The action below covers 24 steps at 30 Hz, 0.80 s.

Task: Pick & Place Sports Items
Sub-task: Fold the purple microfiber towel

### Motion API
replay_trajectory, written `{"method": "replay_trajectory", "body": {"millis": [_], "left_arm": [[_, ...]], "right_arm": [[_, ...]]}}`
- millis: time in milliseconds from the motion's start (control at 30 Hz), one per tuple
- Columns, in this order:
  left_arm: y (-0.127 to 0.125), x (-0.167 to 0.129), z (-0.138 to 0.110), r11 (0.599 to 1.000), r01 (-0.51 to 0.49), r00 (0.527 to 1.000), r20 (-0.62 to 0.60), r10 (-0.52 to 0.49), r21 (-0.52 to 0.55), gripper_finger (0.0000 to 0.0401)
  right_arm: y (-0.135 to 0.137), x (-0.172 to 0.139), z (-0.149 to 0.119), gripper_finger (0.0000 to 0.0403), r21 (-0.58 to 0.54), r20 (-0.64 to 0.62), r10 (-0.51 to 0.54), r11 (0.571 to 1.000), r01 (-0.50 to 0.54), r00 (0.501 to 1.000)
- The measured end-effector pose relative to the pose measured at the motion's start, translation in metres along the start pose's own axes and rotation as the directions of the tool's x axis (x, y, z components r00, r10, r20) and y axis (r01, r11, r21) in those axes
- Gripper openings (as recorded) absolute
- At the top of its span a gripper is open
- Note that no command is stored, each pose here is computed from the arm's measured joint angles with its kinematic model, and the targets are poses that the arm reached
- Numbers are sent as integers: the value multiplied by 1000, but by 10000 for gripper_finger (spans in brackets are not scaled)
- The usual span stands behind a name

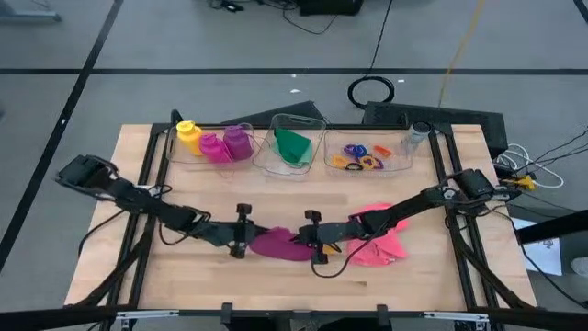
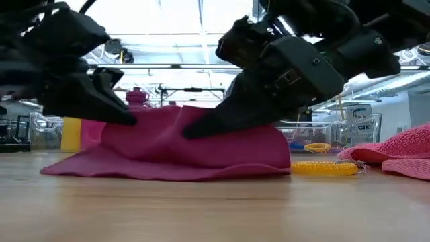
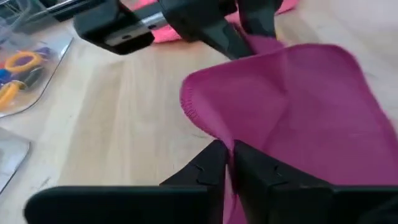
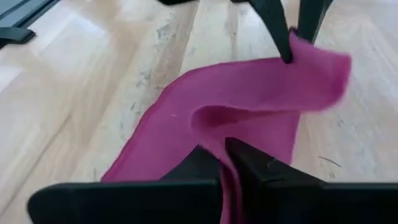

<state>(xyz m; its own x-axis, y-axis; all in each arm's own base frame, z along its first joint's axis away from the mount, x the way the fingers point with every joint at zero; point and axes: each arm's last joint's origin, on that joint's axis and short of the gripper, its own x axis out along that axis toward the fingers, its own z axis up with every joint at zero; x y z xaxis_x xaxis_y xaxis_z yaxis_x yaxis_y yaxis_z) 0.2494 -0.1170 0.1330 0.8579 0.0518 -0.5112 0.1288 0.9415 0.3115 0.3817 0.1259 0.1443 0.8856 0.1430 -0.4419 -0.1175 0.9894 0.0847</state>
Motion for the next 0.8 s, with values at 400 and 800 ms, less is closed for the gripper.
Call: {"method": "replay_trajectory", "body": {"millis": [400,800], "left_arm": [[9,-18,11,992,25,1000,12,-24,-121,168],[17,-14,12,983,74,997,24,-71,-168,250]], "right_arm": [[0,0,-1,0,-1,-7,-1,1000,1,1000],[5,0,3,30,-16,13,158,987,-158,987]]}}
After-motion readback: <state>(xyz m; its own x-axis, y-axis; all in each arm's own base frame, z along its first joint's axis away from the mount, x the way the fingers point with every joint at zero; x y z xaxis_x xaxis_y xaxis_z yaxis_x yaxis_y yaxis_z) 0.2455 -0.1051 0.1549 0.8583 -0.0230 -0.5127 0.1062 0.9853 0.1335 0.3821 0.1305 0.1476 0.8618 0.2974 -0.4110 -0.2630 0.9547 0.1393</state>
